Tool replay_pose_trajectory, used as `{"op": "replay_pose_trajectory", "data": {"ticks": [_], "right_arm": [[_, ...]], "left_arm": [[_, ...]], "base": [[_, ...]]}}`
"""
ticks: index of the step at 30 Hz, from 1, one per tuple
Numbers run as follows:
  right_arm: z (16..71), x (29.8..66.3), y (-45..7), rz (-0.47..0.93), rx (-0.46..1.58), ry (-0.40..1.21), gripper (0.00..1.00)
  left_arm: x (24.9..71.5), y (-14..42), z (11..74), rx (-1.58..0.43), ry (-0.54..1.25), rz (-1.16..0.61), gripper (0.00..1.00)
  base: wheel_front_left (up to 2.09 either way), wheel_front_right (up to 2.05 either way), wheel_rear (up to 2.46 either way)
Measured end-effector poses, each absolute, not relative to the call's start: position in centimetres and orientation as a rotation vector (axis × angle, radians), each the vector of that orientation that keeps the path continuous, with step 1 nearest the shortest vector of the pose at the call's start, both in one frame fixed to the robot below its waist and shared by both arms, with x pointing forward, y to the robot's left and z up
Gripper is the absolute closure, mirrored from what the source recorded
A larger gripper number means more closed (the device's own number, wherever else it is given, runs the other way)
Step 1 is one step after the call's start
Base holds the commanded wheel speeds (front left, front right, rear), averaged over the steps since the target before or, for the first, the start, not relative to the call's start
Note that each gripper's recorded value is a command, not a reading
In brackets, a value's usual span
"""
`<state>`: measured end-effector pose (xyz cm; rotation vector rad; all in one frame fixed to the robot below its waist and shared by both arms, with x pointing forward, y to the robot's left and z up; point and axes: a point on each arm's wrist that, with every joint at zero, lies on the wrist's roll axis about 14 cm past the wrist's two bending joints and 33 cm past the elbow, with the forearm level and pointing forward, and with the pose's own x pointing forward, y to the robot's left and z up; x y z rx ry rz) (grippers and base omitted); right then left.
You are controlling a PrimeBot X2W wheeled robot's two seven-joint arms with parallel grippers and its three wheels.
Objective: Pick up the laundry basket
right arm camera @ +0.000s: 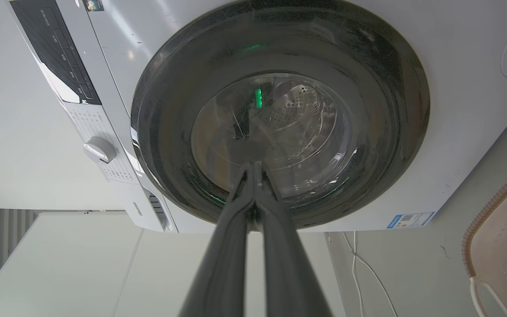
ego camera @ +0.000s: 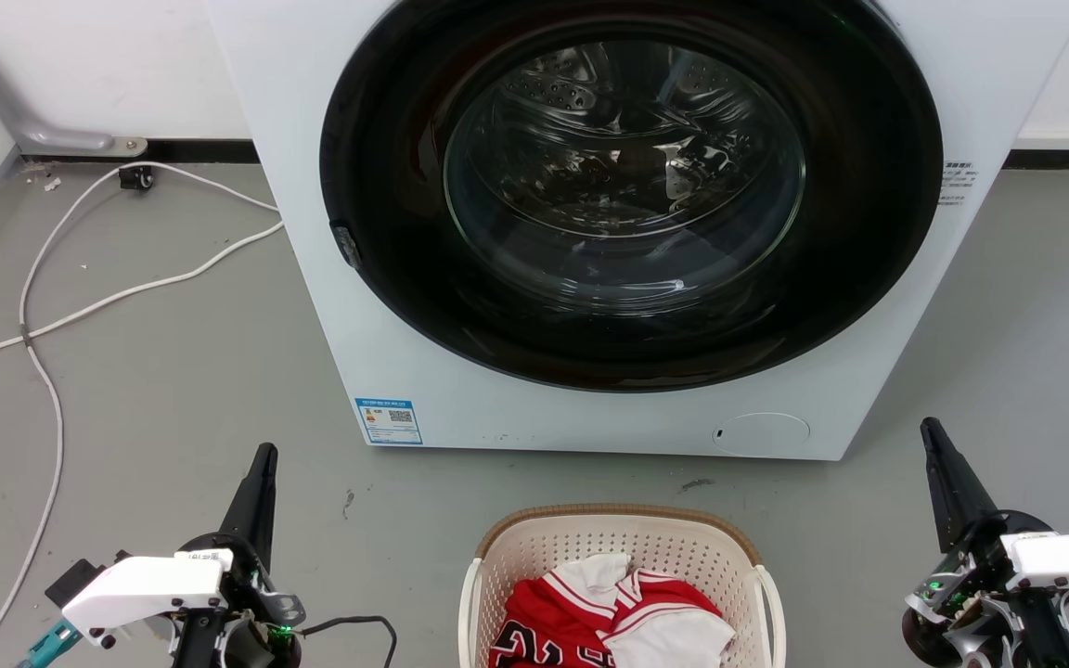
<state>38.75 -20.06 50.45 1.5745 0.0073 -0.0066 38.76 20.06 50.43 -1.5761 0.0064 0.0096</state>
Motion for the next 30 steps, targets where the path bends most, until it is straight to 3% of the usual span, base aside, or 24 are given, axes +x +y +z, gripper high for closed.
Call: {"op": "replay_pose_trajectory", "data": {"ticks": [19,20,22,23,24,30], "right_arm": [[50.4,38.8,-20.0,-0.006,1.575,0.007,1.00],[50.4,38.8,-20.0,-0.006,1.575,0.007,0.00],[49.6,38.4,-20.0,-0.027,1.578,0.027,0.00],[49.0,38.1,-20.0,-0.042,1.580,0.041,1.00],[48.3,37.8,-20.0,-0.058,1.582,0.055,0.00],[47.7,37.4,-19.9,-0.081,1.570,0.058,0.00]], "left_arm": [[38.8,20.0,50.4,-1.575,0.009,0.007,1.00],[38.8,20.0,50.4,-1.575,0.009,0.007,0.00],[38.4,19.9,49.5,-1.579,0.030,0.028,0.00],[38.1,19.9,48.9,-1.582,0.045,0.043,1.00],[37.8,19.8,48.2,-1.584,0.060,0.059,0.00],[37.3,20.0,47.6,-1.577,0.060,0.090,0.00]], "base": [[0.00,0.00,0.00],[0.00,0.00,0.00],[0.00,0.00,0.00],[0.00,0.00,0.00],[0.00,0.00,0.00],[0.00,0.00,0.00]]}}
